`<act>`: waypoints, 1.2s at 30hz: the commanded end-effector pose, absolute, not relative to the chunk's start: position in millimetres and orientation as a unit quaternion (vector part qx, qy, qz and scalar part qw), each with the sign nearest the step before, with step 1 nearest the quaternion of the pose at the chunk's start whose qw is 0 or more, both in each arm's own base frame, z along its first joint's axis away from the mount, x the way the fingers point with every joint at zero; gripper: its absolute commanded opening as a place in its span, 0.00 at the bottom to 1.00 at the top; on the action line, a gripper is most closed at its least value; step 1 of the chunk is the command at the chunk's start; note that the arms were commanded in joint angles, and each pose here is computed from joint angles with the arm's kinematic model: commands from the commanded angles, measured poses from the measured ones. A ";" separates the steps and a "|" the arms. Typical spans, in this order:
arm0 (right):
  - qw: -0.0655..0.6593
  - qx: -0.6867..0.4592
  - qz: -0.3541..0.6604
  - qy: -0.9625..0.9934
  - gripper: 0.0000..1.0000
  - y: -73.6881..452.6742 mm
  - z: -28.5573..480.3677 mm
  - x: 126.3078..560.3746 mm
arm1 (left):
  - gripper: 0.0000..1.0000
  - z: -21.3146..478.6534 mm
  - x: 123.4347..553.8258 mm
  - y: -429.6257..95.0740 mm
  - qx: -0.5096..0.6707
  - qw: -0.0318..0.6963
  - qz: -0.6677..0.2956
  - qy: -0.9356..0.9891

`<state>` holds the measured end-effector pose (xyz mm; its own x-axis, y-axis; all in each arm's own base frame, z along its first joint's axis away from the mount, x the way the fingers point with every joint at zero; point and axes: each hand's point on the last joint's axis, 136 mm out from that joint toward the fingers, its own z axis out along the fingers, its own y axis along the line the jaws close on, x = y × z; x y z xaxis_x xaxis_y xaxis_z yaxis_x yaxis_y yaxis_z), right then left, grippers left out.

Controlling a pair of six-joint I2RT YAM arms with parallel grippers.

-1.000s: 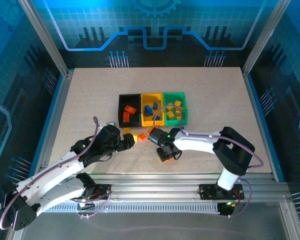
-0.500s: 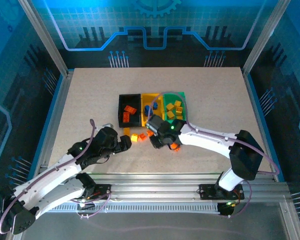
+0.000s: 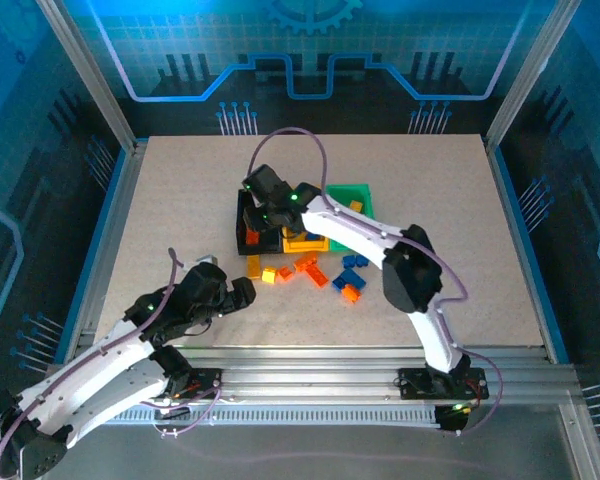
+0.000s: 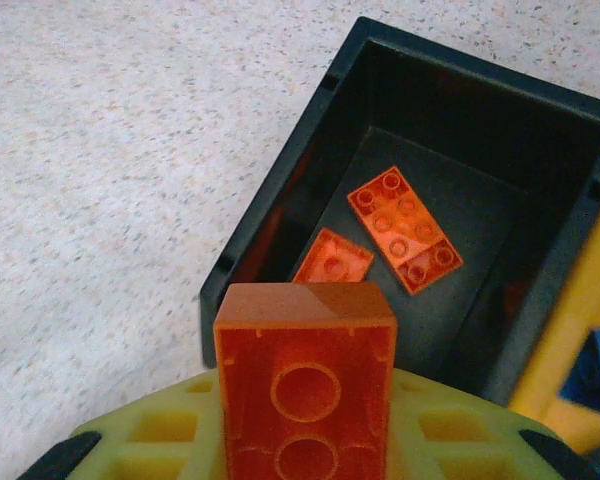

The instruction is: Sort the legos into containers by color

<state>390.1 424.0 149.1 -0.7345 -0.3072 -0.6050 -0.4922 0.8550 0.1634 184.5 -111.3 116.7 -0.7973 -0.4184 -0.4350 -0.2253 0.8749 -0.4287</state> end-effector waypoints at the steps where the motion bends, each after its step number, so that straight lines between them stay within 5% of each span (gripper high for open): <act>1: 0.285 -0.206 0.152 0.924 0.31 426.8 138.0 409.9 | 0.99 109.5 174.7 -106.1 -0.179 0.250 -0.176 0.935; 8: 0.287 -0.208 0.166 0.920 0.55 441.0 137.7 429.4 | 0.99 110.2 168.5 -102.0 -0.177 0.250 -0.179 0.935; 19: 0.305 -0.200 0.189 0.912 0.58 392.8 195.4 365.9 | 0.99 113.9 171.8 -111.6 -0.170 0.251 -0.202 0.931; 30: 0.178 -0.141 0.076 0.971 0.60 228.2 102.6 240.0 | 0.99 103.5 185.1 -123.4 -0.170 0.237 -0.198 0.936; 36: 0.135 -0.106 0.049 0.984 0.62 186.5 69.3 220.8 | 0.99 97.9 191.4 -131.1 -0.174 0.227 -0.202 0.937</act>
